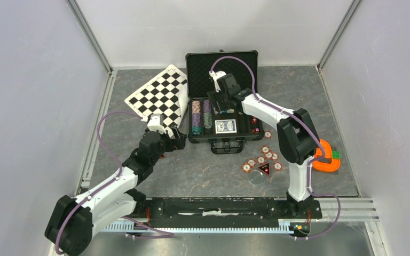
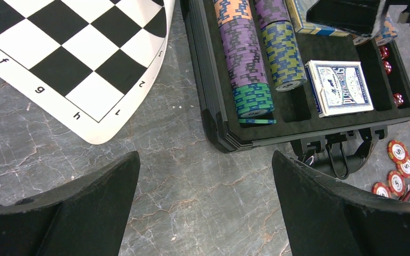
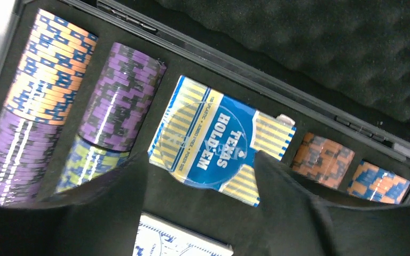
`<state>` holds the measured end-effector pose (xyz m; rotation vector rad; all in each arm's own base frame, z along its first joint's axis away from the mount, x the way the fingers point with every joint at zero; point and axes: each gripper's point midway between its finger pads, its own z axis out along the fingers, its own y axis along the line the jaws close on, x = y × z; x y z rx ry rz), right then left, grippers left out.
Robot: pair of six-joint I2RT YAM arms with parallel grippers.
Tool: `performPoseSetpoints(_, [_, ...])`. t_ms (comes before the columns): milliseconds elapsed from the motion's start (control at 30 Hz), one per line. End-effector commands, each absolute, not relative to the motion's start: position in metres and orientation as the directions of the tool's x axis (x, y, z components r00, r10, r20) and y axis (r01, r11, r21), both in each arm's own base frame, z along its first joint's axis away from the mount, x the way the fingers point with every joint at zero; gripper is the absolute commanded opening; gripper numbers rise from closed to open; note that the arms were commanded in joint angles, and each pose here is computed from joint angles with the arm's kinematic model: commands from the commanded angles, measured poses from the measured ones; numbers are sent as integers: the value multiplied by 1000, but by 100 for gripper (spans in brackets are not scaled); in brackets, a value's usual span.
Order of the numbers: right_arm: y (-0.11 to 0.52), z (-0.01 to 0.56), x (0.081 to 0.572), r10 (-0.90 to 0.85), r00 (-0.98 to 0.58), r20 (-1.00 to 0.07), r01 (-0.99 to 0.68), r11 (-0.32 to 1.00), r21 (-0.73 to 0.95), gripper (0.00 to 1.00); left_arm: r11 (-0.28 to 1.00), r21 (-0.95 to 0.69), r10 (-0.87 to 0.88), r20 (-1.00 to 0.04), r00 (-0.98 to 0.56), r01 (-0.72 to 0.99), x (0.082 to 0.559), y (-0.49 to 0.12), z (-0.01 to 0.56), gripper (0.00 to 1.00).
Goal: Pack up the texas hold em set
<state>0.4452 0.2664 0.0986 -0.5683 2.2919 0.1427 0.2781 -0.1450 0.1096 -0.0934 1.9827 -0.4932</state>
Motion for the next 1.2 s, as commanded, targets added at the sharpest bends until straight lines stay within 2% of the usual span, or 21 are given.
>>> performPoseSetpoints(0, [277, 116, 465, -320, -572, -756, -436, 899, -51, 85, 911, -370, -270, -871, -410, 184, 282, -147, 122, 100])
performPoseSetpoints(100, [273, 125, 460, -316, -569, -759, -434, 900, -49, 97, 910, -372, -274, -872, -406, 185, 282, -147, 123, 100])
performPoseSetpoints(233, [264, 159, 439, -299, -541, -786, -449, 893, -31, 98, 908, -373, -273, -873, -404, 192, 281, -147, 124, 100])
performPoseSetpoints(333, [245, 166, 399, -316, -545, -777, -462, 886, -36, 98, 907, -374, -275, -873, -402, 191, 280, -147, 125, 100])
performPoseSetpoints(500, [198, 131, 310, -317, -629, -710, -445, 895, -6, 92, 918, -368, -280, -866, -415, 150, 280, -141, 122, 100])
performPoseSetpoints(567, [179, 119, 278, -294, -654, -697, -419, 908, 10, 92, 931, -356, -290, -855, -429, 80, 280, -130, 117, 100])
performPoseSetpoints(633, [166, 111, 250, -264, -676, -688, -393, 919, 34, 98, 939, -343, -300, -850, -434, 24, 279, -120, 112, 100])
performPoseSetpoints(733, [152, 97, 212, -262, -722, -640, -377, 925, 46, 98, 942, -336, -315, -858, -406, -21, 280, -111, 115, 100])
performPoseSetpoints(867, [140, 76, 177, -260, -769, -584, -356, 933, 52, 98, 940, -340, -325, -864, -385, -31, 282, -109, 122, 100])
performPoseSetpoints(933, [133, 64, 166, -228, -796, -560, -321, 945, 71, 98, 935, -341, -351, -857, -378, -95, 282, -100, 119, 100])
performPoseSetpoints(1167, [139, 39, 138, 43, -856, -516, -109, 959, 261, 98, 900, -251, -386, -838, -385, -355, 269, -57, 111, 100])
